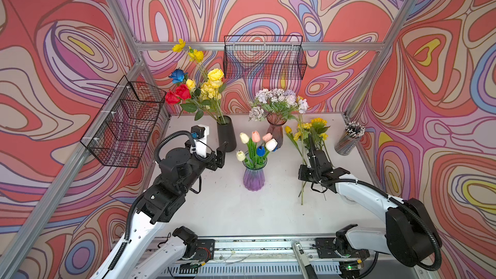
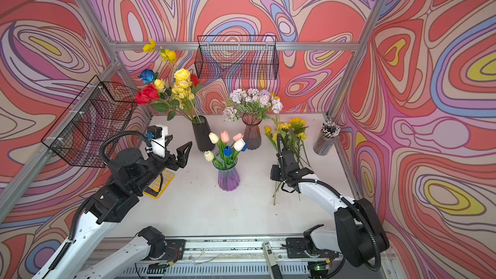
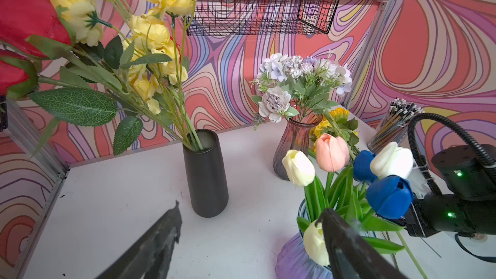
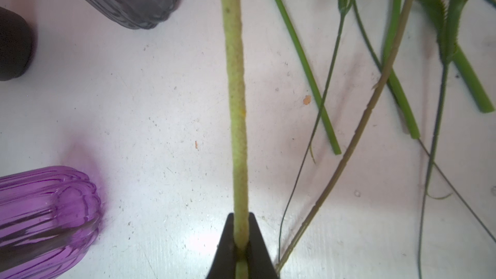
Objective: Pick out yellow flowers from the vase
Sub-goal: Place the flower at the center of the board.
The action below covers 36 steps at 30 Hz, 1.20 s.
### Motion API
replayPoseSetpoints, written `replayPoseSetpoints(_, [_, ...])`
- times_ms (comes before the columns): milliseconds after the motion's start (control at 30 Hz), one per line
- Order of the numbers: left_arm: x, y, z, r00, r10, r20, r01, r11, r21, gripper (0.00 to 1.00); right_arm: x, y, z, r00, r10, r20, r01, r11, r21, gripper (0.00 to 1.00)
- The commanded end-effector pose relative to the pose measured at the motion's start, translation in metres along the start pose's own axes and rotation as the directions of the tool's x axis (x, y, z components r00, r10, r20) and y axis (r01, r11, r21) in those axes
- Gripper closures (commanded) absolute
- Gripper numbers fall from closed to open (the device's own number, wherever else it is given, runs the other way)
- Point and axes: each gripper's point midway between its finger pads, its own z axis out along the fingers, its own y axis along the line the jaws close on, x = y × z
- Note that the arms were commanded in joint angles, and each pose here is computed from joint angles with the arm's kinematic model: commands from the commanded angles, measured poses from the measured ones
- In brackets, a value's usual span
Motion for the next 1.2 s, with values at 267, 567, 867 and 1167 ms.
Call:
replayPoseSetpoints(267, [0.019, 0.024, 0.005, 0.997, 0.028, -0.066, -0.035, 0.994, -0.104, 0.15, 0.018, -0.003, 0.021, 0.998, 0.038, -0.056, -0.039, 0.999, -0.015, 1.0])
replayPoseSetpoints(567, [0.028, 0.037, 0.014, 0.996, -0.011, -0.092, -0.002, 0.99, -0.138, 0.17, 0.018, -0.006, 0.019, 0.997, 0.032, -0.064, -0.032, 0.999, 0.011, 0.91])
replayPoseSetpoints(867, [0.035, 0.047, 0.022, 0.994, -0.02, -0.104, 0.005, 0.99, -0.144, 0.23, -0.008, 0.0, -0.008, 1.0, -0.023, -0.007, 0.023, 1.0, 0.02, 0.7])
replayPoseSetpoints(1167, [0.039, 0.056, 0.039, 0.993, -0.012, -0.114, -0.003, 0.991, -0.131, 0.36, -0.056, 0.017, -0.066, 0.975, -0.1, 0.2, 0.105, 0.994, -0.016, 0.63])
